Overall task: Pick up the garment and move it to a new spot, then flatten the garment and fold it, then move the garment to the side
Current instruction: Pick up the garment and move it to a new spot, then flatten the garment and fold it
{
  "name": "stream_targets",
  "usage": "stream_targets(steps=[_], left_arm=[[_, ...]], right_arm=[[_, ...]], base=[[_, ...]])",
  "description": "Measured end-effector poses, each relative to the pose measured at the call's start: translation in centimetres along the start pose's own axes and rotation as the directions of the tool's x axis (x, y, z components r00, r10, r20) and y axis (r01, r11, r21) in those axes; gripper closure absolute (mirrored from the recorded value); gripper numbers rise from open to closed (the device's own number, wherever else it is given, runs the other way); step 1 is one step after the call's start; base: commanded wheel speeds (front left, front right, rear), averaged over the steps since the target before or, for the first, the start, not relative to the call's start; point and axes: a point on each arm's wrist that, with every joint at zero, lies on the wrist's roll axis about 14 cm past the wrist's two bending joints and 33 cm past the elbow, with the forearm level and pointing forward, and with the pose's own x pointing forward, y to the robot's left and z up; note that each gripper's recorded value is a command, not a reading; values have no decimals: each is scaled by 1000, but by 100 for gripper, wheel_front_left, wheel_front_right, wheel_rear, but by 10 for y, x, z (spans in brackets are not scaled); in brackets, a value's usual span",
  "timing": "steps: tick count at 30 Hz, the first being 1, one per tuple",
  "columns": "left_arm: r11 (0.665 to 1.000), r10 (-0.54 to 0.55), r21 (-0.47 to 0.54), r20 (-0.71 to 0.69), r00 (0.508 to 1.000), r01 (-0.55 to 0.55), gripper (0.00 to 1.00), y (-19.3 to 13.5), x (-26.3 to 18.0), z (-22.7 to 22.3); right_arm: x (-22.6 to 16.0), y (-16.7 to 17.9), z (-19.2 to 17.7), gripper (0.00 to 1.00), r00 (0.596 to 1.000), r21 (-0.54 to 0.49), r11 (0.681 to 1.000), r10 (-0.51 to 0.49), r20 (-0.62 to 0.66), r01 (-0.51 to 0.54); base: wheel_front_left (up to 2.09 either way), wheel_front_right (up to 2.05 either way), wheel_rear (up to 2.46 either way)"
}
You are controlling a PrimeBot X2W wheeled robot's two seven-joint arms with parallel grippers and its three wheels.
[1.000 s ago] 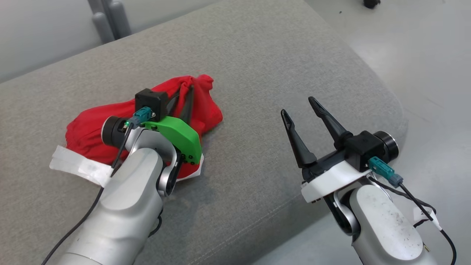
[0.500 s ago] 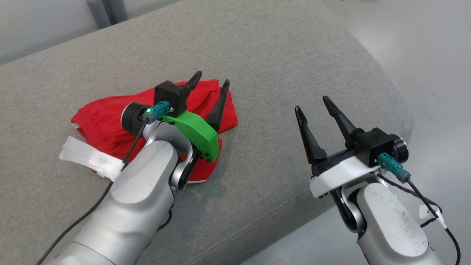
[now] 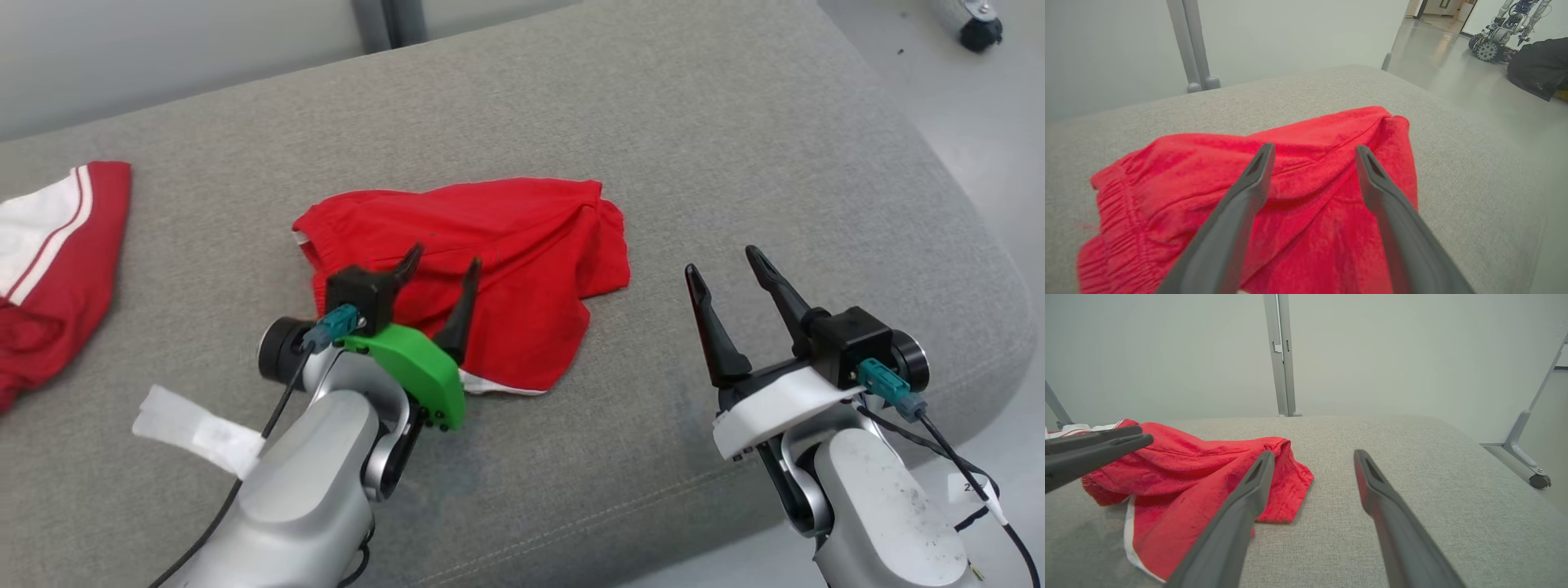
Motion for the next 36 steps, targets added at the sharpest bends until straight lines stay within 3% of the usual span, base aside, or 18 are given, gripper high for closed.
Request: stream_targets(steps=[7,11,20,36], left_arm=[[977,211,-3,-42,977,-212,0,65,-54,-20],[968,248,43,-58,967,-246,0,77,-74,-27],[959,218,210,-114,969,-191,0,82,-83,-42],[966,190,215,-221,957,-142,0,74,-69,-77]], right_arm=[[3,22,2,0,998,15,998,62,10,-62],[-2,26,-1,0,997,19,997,74,2,-74],[-10,29,1,0,996,16,996,91,5,-91],[-29,-6,-1,0,1000,-12,1000,-11,-12,11]], base=[[0,0,0],[0,0,0],[0,0,0],[0,0,0]])
